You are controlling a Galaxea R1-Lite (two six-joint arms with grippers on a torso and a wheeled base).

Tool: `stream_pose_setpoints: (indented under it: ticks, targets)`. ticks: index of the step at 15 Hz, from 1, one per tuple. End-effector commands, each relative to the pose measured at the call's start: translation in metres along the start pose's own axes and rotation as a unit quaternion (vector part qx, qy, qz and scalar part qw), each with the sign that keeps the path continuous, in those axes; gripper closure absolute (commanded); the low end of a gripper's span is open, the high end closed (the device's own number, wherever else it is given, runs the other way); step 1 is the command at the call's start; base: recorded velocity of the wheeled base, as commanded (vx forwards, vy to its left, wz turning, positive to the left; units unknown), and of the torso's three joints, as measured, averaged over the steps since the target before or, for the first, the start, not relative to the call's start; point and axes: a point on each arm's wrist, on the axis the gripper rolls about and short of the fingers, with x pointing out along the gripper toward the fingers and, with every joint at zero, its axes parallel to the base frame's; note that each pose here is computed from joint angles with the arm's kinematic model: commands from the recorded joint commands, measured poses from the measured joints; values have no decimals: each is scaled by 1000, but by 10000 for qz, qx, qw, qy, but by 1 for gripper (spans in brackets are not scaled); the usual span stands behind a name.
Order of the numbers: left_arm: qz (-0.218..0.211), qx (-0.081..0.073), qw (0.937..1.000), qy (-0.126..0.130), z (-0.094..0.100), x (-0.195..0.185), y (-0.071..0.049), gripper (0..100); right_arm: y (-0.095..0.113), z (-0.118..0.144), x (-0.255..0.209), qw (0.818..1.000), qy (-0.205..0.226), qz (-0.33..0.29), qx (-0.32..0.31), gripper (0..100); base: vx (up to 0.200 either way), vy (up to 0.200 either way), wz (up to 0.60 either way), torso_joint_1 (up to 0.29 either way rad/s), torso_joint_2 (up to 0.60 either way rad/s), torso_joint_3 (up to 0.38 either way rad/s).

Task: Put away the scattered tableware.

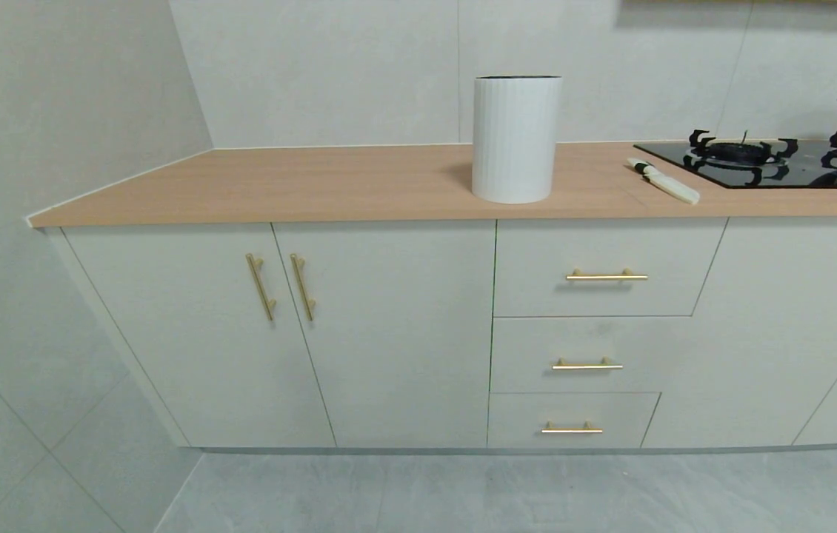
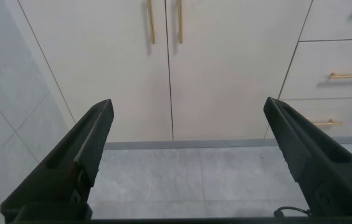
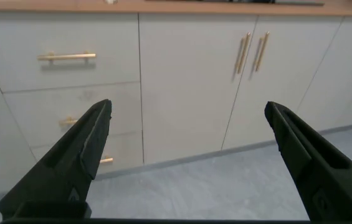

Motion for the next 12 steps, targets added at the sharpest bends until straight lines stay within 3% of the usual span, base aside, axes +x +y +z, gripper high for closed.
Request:
stream_pose_setpoints:
  ticks: [1, 3, 7, 9, 12]
  targets:
    - [-1, 1, 10000, 1, 0, 0, 0, 0, -1, -8, -6, 9998, -185, 47, 91, 0, 0, 0, 0, 0, 0, 0]
    - [-1, 1, 10000, 1, 0, 0, 0, 0, 6, -25, 4, 9994, -64, 347, 57, 0, 0, 0, 0, 0, 0, 0]
    - [-1, 1, 10000, 1, 0, 0, 0, 0, 23, -72, 25, 9905, -310, 1328, 195, 0, 0, 0, 0, 0, 0, 0]
    - [-1, 1, 10000, 1, 0, 0, 0, 0, 24, -74, 25, 9848, -141, 1627, 594, 0, 0, 0, 0, 0, 0, 0]
    - [-1, 1, 10000, 1, 0, 0, 0, 0, 26, -83, 25, 9817, 308, 1760, 662, 0, 0, 0, 0, 0, 0, 0]
